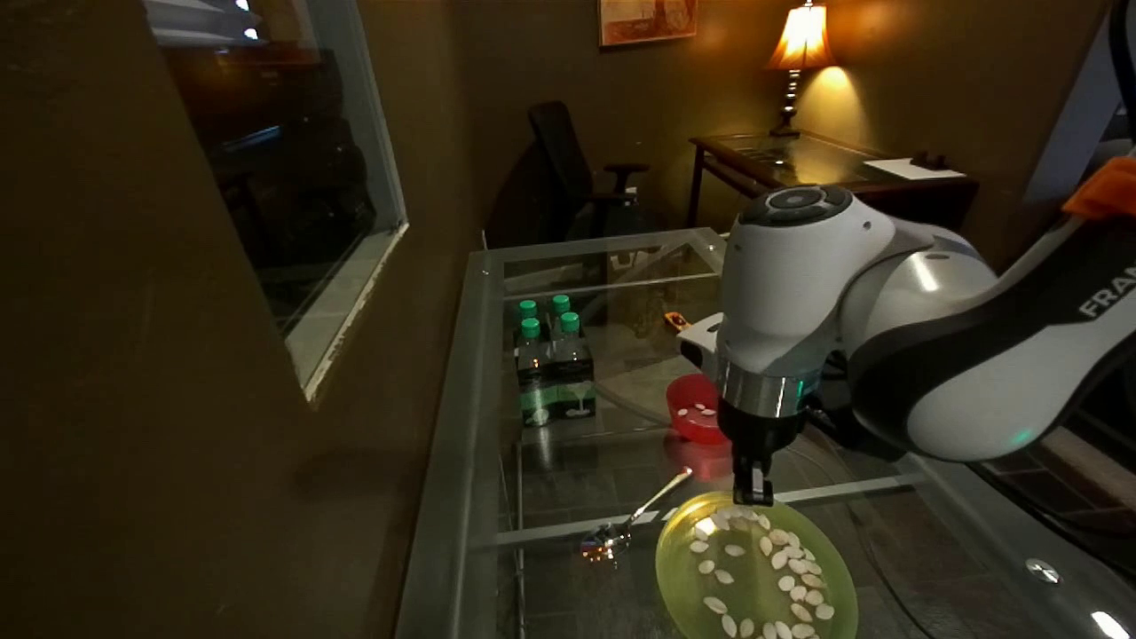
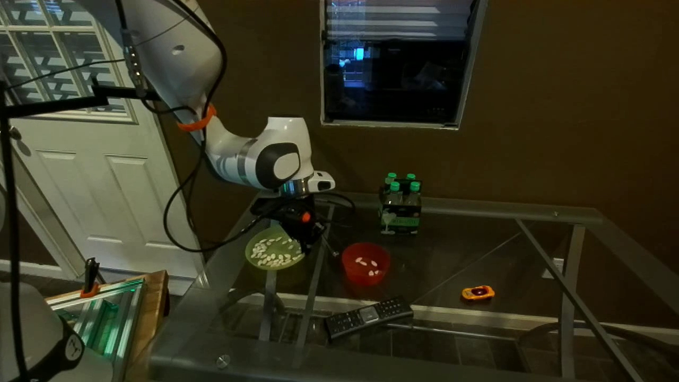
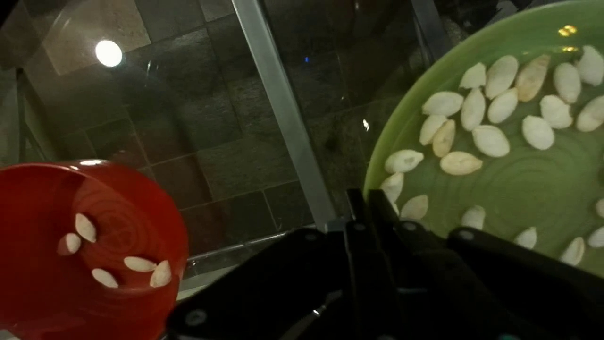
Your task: Pour the contents on the yellow plate into the red bowl.
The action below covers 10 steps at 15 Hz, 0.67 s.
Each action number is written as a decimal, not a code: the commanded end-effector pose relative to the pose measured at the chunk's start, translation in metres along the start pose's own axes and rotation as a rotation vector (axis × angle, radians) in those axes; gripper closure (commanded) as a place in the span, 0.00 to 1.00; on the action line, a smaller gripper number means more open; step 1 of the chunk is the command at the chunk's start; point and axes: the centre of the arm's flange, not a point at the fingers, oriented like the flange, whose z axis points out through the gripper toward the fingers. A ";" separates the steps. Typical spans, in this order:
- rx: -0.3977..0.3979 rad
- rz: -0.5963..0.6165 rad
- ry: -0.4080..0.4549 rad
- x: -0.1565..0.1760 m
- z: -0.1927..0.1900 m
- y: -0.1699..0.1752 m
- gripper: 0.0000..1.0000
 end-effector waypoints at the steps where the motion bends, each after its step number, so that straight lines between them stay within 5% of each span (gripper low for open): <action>1: 0.016 0.055 -0.024 -0.018 -0.026 0.013 0.98; 10: 0.067 0.121 -0.001 -0.037 -0.036 0.040 0.98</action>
